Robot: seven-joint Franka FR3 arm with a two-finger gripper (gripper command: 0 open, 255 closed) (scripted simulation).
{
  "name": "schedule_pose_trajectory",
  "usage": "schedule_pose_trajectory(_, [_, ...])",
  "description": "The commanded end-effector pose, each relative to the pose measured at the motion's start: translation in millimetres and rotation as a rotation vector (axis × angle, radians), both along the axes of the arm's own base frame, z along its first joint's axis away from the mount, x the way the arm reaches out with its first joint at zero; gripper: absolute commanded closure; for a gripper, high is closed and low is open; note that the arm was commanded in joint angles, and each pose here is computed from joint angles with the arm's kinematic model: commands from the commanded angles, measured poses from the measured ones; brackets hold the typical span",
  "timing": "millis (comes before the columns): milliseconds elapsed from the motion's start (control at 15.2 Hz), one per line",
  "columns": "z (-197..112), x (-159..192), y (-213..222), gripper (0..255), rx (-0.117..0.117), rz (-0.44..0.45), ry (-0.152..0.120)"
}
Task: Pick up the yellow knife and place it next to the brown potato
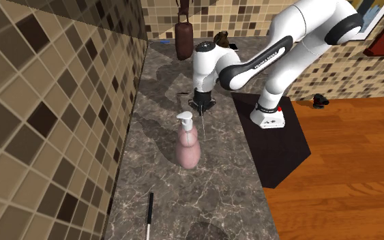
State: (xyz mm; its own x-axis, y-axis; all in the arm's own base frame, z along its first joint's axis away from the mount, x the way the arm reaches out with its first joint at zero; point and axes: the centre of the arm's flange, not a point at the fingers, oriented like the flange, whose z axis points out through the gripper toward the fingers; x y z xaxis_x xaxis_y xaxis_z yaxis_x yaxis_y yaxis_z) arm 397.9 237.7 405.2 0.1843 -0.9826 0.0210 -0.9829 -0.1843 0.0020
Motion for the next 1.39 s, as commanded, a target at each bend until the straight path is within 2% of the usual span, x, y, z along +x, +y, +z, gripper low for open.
schedule_pose_trajectory(0, [10.9,-0.7,0.0,255,0.0,0.0,0.0])
schedule_pose_trajectory(594, [58.1,-0.7,0.0,255,0.0,0.0,0.0])
schedule_pose_trajectory(1320, [58.2,6.5,-145.1,255,0.0,0.0,0.0])
